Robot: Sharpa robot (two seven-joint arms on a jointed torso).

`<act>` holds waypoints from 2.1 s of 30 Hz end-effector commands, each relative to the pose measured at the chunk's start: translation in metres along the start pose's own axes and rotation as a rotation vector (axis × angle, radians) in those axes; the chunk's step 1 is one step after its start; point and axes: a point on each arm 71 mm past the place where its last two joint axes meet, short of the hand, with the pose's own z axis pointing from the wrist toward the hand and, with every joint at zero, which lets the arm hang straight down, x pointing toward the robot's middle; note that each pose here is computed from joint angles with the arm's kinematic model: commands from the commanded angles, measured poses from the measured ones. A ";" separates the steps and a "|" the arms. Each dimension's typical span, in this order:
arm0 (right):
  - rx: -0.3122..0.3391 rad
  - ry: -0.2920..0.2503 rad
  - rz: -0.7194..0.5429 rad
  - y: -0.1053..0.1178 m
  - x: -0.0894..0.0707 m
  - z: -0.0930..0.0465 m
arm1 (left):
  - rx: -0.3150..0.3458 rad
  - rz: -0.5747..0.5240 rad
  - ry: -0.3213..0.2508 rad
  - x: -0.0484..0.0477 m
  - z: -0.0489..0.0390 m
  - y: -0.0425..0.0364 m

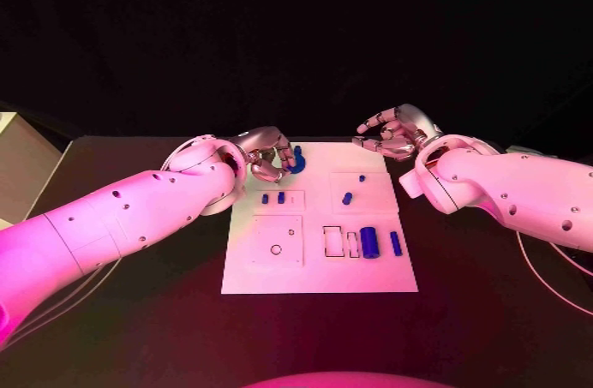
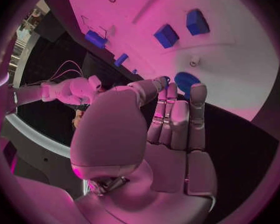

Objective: Assemble the parts on the task board

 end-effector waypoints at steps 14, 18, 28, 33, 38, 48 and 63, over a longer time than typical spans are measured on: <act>-0.006 0.004 -0.003 0.000 -0.001 0.000 | -0.021 0.002 0.014 -0.0103 -0.0117 0.0154; -0.007 0.005 -0.003 0.000 -0.001 0.000 | -0.018 0.042 0.017 -0.0064 -0.0117 0.0172; -0.008 0.005 -0.004 0.000 -0.001 0.000 | -0.017 0.084 0.017 0.0026 -0.0116 0.0197; -0.007 0.004 -0.004 0.000 -0.001 0.000 | -0.022 0.091 0.018 0.0038 -0.0117 0.0208; -0.008 0.004 -0.004 0.000 -0.001 0.000 | -0.023 0.093 0.020 0.0046 -0.0117 0.0206; -0.008 0.005 -0.004 0.000 -0.001 0.000 | -0.027 0.093 0.033 0.0059 -0.0119 0.0195; -0.008 0.005 -0.004 0.000 -0.001 0.000 | -0.053 0.096 0.065 0.0082 -0.0115 0.0232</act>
